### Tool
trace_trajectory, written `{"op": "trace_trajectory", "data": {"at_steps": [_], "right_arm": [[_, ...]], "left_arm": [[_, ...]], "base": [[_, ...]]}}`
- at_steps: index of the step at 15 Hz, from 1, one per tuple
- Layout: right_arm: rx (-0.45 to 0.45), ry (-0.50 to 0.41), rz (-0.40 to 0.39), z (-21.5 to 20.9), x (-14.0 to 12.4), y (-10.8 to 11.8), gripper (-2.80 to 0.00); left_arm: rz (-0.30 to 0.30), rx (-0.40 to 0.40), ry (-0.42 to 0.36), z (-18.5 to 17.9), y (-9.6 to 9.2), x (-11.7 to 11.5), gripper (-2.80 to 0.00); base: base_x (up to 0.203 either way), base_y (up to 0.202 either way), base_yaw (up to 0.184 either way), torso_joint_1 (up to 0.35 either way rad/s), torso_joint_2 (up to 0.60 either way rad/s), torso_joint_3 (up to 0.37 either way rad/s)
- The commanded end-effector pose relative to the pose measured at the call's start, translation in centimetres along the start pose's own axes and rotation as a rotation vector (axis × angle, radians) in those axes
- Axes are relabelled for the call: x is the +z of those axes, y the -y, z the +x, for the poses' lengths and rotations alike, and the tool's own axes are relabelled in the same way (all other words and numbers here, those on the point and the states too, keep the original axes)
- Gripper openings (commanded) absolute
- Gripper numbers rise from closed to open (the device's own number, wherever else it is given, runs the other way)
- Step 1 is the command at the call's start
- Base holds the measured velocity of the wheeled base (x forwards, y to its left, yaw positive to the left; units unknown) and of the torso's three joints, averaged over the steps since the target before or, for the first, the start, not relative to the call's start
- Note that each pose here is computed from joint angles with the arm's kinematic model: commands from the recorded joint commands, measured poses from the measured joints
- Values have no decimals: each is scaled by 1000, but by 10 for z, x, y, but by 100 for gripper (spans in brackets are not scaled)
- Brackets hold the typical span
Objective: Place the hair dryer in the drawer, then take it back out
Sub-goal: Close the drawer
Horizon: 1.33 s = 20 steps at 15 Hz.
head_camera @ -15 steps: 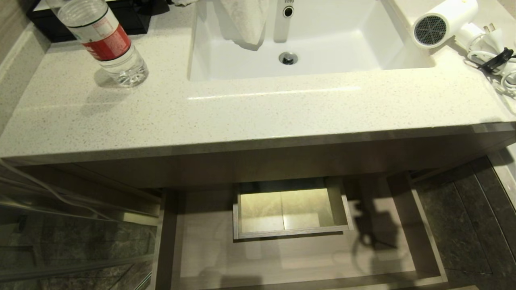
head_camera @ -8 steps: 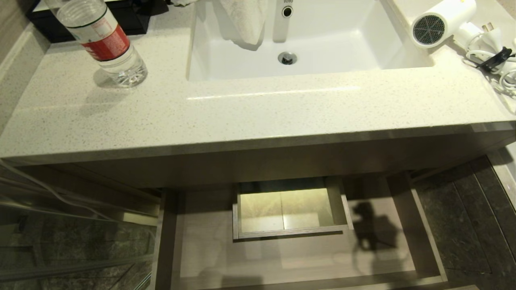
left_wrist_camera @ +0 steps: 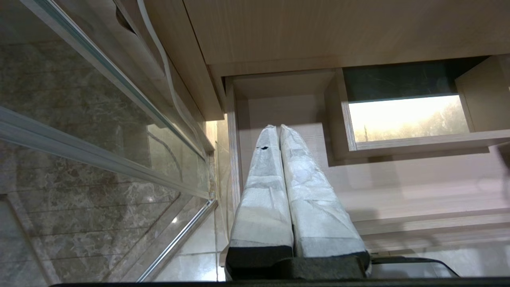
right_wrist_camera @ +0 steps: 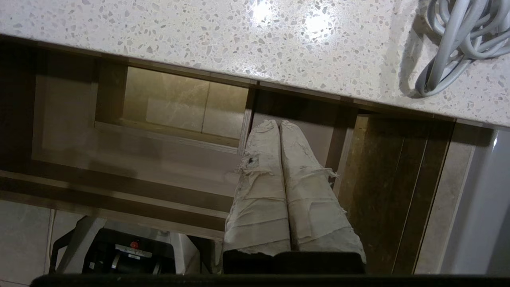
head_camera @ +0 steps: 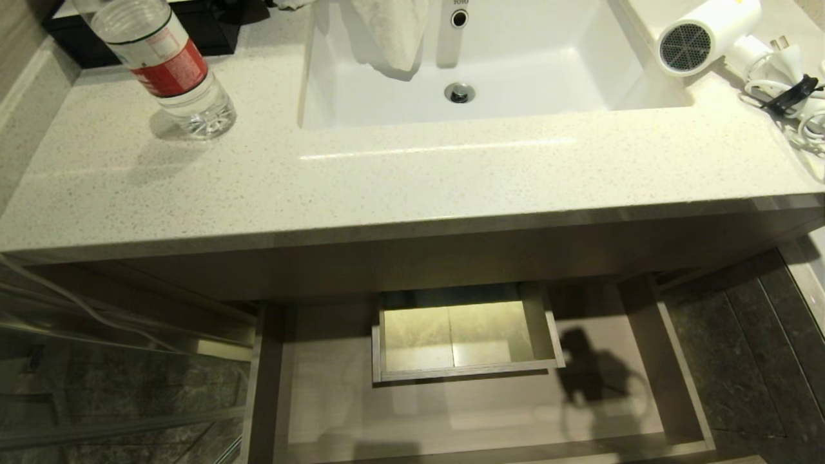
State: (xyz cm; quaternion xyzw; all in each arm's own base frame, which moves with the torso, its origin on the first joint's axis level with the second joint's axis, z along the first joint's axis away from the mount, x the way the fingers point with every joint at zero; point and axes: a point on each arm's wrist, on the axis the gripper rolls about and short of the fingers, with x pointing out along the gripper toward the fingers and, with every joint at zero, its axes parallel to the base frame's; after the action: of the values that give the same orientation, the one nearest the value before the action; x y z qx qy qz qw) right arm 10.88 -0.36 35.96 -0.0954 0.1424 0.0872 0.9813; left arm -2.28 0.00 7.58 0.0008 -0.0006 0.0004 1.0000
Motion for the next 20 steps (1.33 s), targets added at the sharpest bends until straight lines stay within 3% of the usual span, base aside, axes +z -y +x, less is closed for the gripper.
{"op": "trace_trajectory", "data": {"at_steps": [1, 12, 20], "right_arm": [[5, -6, -1, -1, -2, -1, -280], [-5, 29, -10, -2, -5, -2, -280], [-4, 42, -19, -7, -6, -3, -280]], "left_arm": [[0, 0, -1, 0, 0, 0, -280], [0, 1, -1, 0, 0, 0, -280], [0, 0, 0, 0, 0, 0, -280]], "base": [[0, 0, 0, -46, 134, 114], [0, 0, 0, -162, 432, 266], [0, 0, 0, -15, 42, 26]]}}
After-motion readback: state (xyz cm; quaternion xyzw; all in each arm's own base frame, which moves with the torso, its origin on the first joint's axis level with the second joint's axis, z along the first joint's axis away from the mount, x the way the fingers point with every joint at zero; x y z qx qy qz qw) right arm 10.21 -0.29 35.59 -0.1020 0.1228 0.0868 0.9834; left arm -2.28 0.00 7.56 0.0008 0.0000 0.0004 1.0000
